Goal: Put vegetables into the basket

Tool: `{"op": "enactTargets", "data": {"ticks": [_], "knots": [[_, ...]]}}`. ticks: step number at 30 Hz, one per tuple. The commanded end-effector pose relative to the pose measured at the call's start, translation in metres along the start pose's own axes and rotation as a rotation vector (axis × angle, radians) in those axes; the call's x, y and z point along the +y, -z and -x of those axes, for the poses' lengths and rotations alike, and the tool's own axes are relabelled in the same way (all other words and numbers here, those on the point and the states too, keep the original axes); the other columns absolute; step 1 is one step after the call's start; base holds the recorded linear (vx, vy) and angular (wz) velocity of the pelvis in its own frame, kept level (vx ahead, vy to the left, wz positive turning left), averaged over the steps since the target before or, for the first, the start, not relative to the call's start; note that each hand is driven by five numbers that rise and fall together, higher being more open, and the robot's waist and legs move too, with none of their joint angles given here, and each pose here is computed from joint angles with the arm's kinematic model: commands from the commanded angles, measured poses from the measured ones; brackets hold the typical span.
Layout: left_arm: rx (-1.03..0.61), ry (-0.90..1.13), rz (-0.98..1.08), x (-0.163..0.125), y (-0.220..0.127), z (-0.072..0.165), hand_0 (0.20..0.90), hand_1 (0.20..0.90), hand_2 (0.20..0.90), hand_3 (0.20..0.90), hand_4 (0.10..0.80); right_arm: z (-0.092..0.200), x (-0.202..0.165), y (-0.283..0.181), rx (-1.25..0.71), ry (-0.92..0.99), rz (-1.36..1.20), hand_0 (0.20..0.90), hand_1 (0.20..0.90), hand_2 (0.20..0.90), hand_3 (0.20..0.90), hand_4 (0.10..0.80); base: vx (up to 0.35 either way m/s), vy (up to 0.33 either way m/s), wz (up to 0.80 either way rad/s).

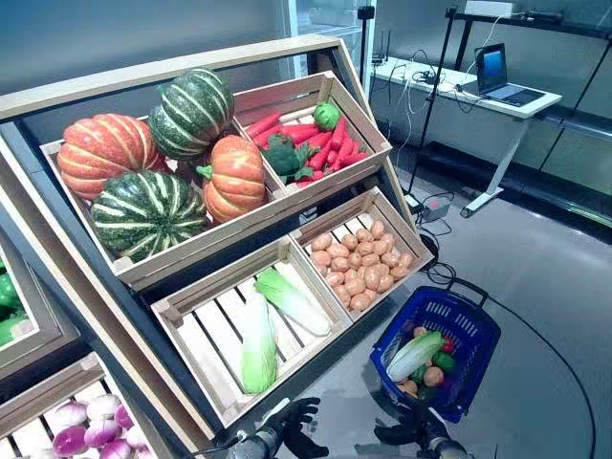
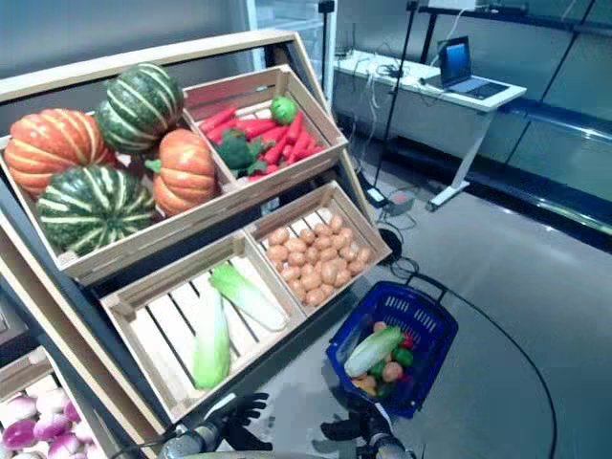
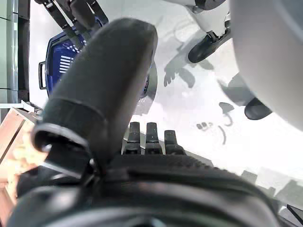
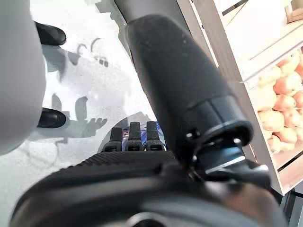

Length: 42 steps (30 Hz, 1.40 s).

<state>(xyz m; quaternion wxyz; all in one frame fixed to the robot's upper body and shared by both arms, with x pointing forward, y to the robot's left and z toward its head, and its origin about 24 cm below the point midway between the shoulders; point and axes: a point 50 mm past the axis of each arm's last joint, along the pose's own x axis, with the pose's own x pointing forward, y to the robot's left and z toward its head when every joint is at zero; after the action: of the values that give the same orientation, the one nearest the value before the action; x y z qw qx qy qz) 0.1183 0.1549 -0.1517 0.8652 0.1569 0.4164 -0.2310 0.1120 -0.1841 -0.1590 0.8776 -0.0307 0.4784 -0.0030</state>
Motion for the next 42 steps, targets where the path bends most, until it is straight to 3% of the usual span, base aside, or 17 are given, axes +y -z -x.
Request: {"op": "enactTargets", "data": {"ticks": [1,30,34,39,41,42], "knots": [[-0.153,0.015,-0.041,0.006,-0.042,-0.014,0.9,0.9,0.9,0.9,0.8,-0.01,0.0,-0.04,-0.14,0.01,0.014,0.9,0.9,0.9,0.9,0.8,0.0,0.0,0.0],[-0.204,0.065,-0.011,0.006,-0.044,-0.011,0.9,0.9,0.9,0.9,0.8,-0.01,0.0,-0.036,-0.111,-0.031,-0.056,0.9,0.9,0.9,0.9,0.8,0.0,0.0,0.0],[-0.342,-0.006,0.057,0.023,-0.064,-0.008,0.9,0.9,0.9,0.9,0.8,-0.01,-0.005,-0.046,-0.169,-0.01,-0.13,0.9,0.9,0.9,0.9,0.8,0.0,0.0,0.0],[-0.743,-0.062,0.062,0.058,-0.153,0.018,0.9,0.9,0.9,0.9,0.8,-0.008,-0.013,-0.08,-0.324,0.017,-0.231,0.9,0.9,0.9,0.9,0.8,-0.039,-0.035,0.03],[-0.766,-0.065,0.067,0.061,-0.158,0.022,0.9,0.9,0.9,0.9,0.8,-0.008,-0.013,-0.082,-0.336,0.019,-0.235,0.9,0.9,0.9,0.9,0.8,-0.001,-0.032,0.03],[-0.87,-0.089,0.091,0.072,-0.174,0.036,0.9,0.9,0.9,0.9,0.8,-0.005,-0.013,-0.087,-0.382,0.03,-0.255,0.9,0.9,0.9,0.9,0.8,0.009,-0.048,0.01]]}}
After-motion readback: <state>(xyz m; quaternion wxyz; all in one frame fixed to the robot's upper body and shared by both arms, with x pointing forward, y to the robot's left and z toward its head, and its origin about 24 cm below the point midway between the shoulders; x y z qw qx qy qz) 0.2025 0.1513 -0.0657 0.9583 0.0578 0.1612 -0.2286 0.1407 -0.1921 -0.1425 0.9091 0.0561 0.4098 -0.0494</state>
